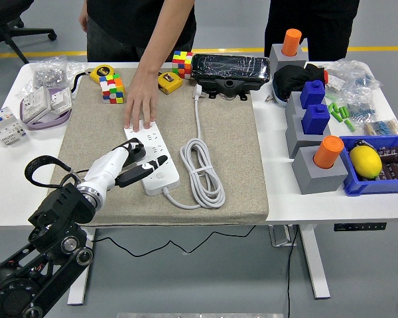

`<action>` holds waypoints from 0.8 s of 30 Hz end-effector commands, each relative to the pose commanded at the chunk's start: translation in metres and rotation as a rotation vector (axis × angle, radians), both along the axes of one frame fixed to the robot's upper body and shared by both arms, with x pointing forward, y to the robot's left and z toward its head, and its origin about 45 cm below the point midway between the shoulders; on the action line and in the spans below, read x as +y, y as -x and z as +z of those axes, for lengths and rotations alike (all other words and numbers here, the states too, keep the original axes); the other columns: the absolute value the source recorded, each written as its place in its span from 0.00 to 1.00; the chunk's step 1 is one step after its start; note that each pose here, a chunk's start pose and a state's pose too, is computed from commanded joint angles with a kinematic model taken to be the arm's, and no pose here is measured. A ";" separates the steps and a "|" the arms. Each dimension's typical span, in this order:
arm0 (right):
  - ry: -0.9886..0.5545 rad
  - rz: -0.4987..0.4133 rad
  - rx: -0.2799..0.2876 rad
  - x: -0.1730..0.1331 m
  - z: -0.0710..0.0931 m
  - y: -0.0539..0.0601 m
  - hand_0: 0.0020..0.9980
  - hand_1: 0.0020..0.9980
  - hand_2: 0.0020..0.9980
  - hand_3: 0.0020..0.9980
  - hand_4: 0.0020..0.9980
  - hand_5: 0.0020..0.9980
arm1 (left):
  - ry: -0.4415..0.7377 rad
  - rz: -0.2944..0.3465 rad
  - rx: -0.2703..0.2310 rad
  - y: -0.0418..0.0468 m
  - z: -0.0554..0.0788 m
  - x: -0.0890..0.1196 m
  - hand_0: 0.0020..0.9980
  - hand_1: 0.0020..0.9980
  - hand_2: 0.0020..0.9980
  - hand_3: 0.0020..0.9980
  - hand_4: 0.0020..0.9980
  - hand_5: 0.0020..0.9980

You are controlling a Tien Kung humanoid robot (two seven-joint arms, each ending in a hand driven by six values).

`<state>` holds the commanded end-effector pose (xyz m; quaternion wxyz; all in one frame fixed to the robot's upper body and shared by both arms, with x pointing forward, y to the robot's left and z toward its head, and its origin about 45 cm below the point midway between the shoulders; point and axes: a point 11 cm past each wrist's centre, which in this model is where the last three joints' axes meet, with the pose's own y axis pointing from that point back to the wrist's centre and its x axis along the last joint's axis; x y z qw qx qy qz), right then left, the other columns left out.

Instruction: Pick up the plug,place it near the board,insert it into the board,press the button

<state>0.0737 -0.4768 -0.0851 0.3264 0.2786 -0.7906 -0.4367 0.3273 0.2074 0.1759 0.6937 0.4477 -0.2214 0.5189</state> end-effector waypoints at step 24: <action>0.004 -0.001 -0.013 -0.002 0.002 -0.005 0.78 0.72 0.72 0.75 1.00 0.94 | -0.079 -0.093 0.008 -0.0142 0.003 -0.014 0.94 0.93 0.92 0.92 1.00 1.00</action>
